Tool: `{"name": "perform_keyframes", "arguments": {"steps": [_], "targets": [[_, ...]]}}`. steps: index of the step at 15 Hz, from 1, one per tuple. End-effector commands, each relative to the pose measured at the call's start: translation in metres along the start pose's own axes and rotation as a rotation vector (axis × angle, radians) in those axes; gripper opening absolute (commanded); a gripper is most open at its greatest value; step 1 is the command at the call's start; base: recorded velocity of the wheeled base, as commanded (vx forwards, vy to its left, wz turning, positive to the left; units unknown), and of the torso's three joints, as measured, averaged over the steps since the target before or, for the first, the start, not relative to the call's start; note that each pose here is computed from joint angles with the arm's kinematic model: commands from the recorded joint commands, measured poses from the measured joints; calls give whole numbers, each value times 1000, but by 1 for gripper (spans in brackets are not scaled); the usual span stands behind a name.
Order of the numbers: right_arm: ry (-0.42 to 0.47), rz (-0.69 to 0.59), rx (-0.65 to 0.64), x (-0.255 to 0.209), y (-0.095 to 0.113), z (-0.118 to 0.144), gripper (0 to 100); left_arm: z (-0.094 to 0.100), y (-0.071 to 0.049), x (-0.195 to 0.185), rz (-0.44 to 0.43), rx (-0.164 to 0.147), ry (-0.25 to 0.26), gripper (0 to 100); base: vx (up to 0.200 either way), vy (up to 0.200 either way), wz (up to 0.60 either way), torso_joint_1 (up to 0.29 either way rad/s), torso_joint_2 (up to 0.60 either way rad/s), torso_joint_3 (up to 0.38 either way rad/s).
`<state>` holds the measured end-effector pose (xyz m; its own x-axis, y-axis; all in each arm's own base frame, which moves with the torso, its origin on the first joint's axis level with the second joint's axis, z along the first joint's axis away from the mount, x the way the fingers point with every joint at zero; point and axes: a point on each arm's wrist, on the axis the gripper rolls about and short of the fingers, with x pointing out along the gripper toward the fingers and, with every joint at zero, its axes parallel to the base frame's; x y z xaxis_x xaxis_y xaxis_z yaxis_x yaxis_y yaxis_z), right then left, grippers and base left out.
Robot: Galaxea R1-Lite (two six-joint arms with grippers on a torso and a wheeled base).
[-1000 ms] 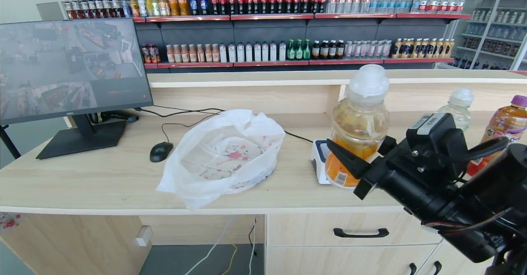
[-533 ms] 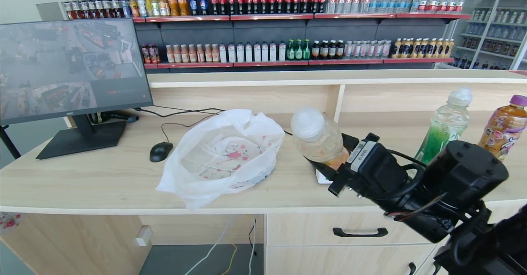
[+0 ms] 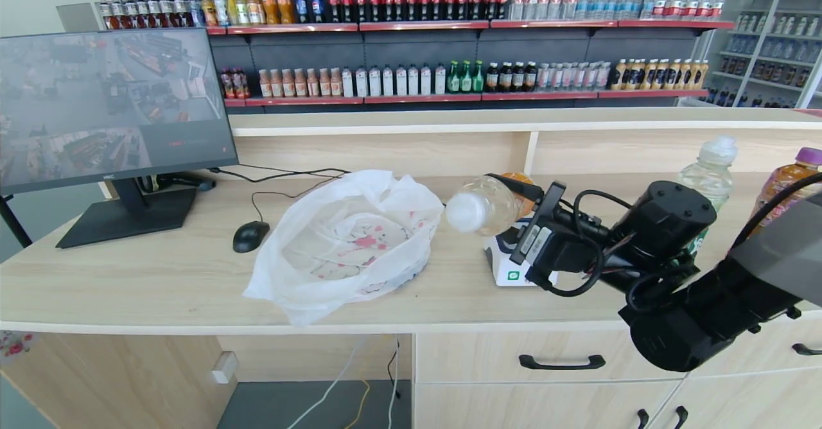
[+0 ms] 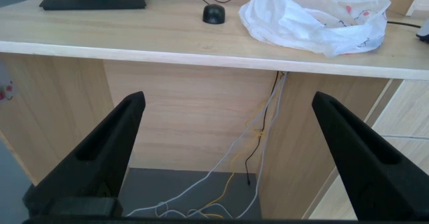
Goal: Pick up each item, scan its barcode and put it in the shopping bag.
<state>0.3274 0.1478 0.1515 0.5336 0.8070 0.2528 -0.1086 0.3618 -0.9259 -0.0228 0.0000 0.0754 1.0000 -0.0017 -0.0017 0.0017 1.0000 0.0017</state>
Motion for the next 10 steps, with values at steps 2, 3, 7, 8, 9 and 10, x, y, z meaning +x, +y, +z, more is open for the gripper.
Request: {"name": "perform_keyframes", "arguments": {"steps": [2,3,7,8,9,10], "targets": [[23,15,-34,-6,3,-19,0,0,0,0,0,0,0,100,0,0,0,0,0,0],[10,20,-54,-6,3,-20,0,0,0,0,0,0,-2,100,0,0,0,0,0,0],[-36,86,-97,-8,19,-35,0,0,0,0,0,0,0,100,0,0,0,0,0,0],[-47,94,-98,-10,20,-39,0,0,0,0,0,0,-2,100,0,0,0,0,0,0],[-37,101,-94,-13,21,-44,0,0,0,0,0,0,-2,100,0,0,0,0,0,0],[-21,106,-98,-20,19,-52,0,0,0,0,0,0,0,100,0,0,0,0,0,0]]}}
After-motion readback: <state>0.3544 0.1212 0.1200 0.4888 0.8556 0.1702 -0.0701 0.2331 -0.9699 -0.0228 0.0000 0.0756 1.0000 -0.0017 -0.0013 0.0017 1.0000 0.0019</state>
